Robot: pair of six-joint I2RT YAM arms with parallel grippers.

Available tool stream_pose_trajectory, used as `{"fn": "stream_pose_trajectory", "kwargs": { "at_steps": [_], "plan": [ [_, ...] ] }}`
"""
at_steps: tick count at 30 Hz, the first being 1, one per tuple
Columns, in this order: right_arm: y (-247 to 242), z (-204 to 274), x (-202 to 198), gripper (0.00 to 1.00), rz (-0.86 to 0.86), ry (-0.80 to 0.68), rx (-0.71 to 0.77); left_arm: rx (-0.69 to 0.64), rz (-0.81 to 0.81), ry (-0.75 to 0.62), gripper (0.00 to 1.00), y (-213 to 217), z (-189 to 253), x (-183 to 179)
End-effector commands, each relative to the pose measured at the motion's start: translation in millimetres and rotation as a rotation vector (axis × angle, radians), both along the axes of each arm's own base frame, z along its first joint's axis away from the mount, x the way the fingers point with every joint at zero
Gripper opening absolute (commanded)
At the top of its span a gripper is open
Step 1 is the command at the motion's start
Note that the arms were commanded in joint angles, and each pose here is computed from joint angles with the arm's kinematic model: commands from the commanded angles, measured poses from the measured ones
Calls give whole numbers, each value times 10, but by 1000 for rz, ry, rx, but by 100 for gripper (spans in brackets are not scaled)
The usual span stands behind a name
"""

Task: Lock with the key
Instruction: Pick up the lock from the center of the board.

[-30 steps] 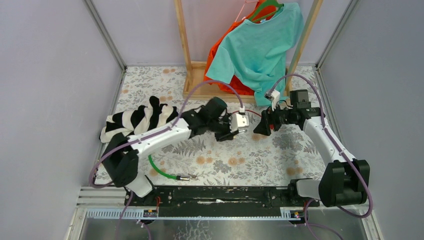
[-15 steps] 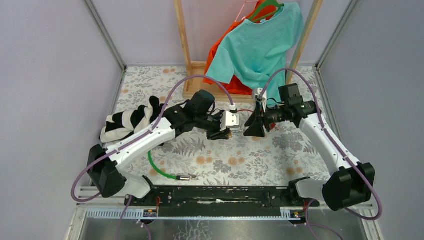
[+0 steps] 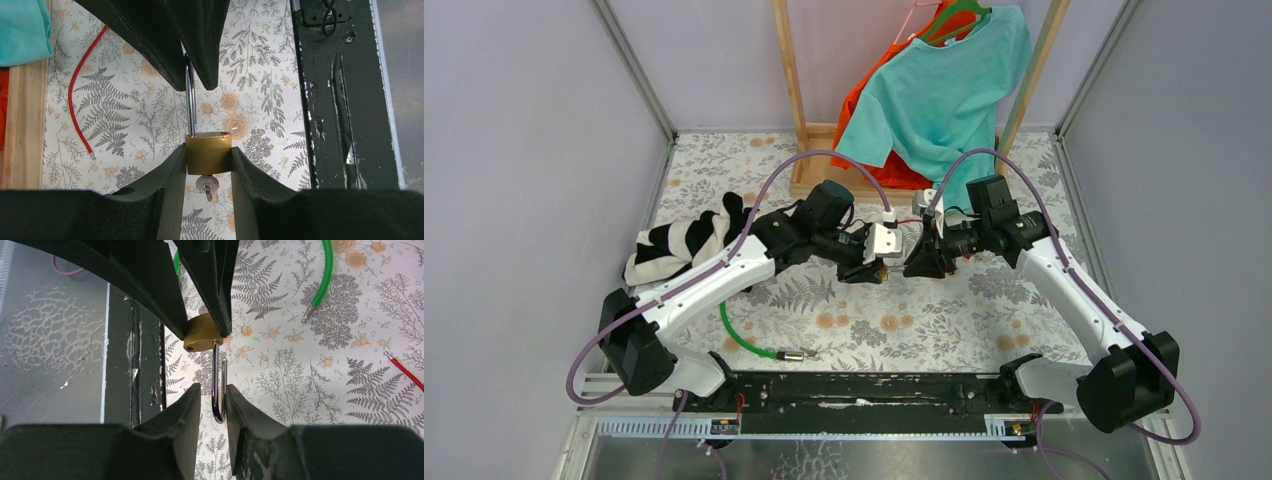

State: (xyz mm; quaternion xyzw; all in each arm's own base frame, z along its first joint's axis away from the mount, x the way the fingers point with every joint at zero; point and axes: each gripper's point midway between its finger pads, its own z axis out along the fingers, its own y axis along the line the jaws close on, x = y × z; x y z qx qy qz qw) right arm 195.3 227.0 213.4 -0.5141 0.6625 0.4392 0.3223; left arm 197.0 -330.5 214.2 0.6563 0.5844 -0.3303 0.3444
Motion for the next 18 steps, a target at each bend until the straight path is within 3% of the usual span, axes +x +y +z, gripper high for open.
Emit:
{"fn": "stream_pose_trajectory", "kwargs": {
  "at_steps": [1, 4, 8, 11, 14, 18],
  "plan": [
    [39, 42, 9, 29, 21, -72, 11, -32, -12, 7, 0, -35, 110, 2],
    [43, -5, 14, 22, 18, -79, 0, -28, -12, 17, 1, -46, 87, 4],
    [37, -47, 25, 20, 14, -89, -11, -26, -10, 22, 1, -48, 73, 11],
    [32, -82, 36, 20, 6, -93, -13, -25, -9, 27, 1, -48, 65, 9],
    [29, -117, 58, 25, -7, -101, -17, -25, -10, 30, 1, -46, 61, 6],
    [42, -94, 79, 23, -24, -103, -4, -24, -10, 31, 1, -37, 53, 9]
  ]
}}
